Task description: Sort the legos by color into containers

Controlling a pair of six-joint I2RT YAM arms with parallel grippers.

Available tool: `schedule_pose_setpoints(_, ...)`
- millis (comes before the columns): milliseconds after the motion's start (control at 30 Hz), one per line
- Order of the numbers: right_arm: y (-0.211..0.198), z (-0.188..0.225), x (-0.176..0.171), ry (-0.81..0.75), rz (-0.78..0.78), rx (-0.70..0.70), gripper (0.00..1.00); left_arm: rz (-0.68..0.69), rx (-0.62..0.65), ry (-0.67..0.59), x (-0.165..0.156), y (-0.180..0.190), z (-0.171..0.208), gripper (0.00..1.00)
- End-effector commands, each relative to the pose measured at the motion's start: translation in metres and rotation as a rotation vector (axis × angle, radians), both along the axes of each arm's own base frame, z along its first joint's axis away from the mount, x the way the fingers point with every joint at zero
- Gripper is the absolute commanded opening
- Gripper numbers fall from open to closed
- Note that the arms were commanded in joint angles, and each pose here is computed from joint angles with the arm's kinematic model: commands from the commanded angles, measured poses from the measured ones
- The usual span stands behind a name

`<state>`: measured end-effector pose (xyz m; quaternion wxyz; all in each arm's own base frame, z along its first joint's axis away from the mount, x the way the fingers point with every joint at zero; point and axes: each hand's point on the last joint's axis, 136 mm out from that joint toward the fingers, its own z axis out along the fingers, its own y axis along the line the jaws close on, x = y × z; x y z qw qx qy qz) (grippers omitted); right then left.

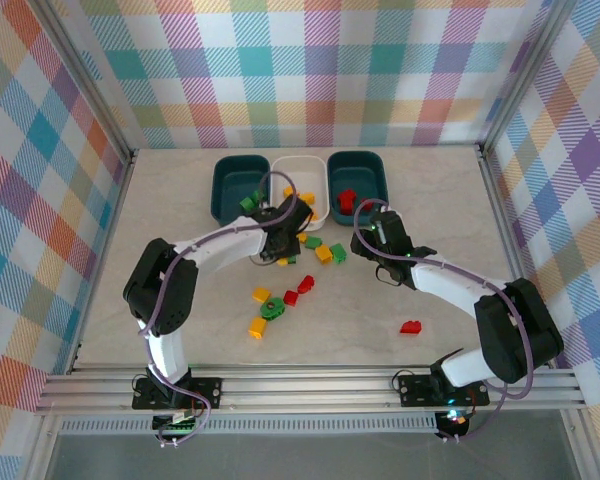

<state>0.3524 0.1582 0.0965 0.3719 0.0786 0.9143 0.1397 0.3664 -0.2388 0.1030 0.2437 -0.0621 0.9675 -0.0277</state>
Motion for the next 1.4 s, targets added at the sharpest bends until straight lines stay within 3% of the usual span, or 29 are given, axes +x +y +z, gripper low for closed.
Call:
schedule_pose_setpoints(0,0.0,0.002,0.001,-0.024,-0.008,-0.001,0.6,-0.05,0.096,-0.177,0.039,-0.002,0.056,0.13)
schedule_pose_setpoints(267,-0.003,0.001,0.002,-0.03,-0.019,-0.021,0.59,-0.047,0.031,-0.124,0.127,-0.023,0.028,0.14)
schedule_pose_setpoints(600,0.005,0.004,0.0,-0.033,0.011,0.005,0.6,-0.045,-0.051,-0.102,0.159,-0.039,0.009,0.22)
schedule_pose_setpoints(667,0.008,0.004,0.0,-0.032,0.018,0.0,0.6,-0.054,-0.059,-0.112,0.162,-0.042,0.012,0.33)
schedule_pose_setpoints(767,0.012,0.005,0.0,-0.035,0.035,-0.007,0.61,-0.075,-0.091,-0.13,0.161,-0.047,0.028,0.66)
schedule_pose_setpoints(833,0.019,0.004,-0.002,-0.035,0.057,-0.016,0.62,-0.088,-0.112,-0.149,0.158,-0.048,0.046,0.8)
schedule_pose_setpoints(900,0.03,0.003,-0.005,-0.027,0.086,-0.02,0.63,-0.088,-0.114,-0.174,0.151,-0.042,0.066,0.86)
schedule_pose_setpoints(1000,0.052,0.002,-0.018,0.002,0.132,-0.039,0.64,-0.066,-0.104,-0.225,0.127,-0.019,0.096,0.88)
schedule_pose_setpoints(1100,0.074,-0.005,-0.042,0.079,0.149,-0.032,0.71,0.028,-0.149,-0.285,0.083,0.022,0.109,0.94)
schedule_pose_setpoints(1367,0.117,-0.023,-0.082,0.222,0.119,-0.038,0.8,0.256,-0.22,-0.181,-0.056,0.111,0.02,0.95)
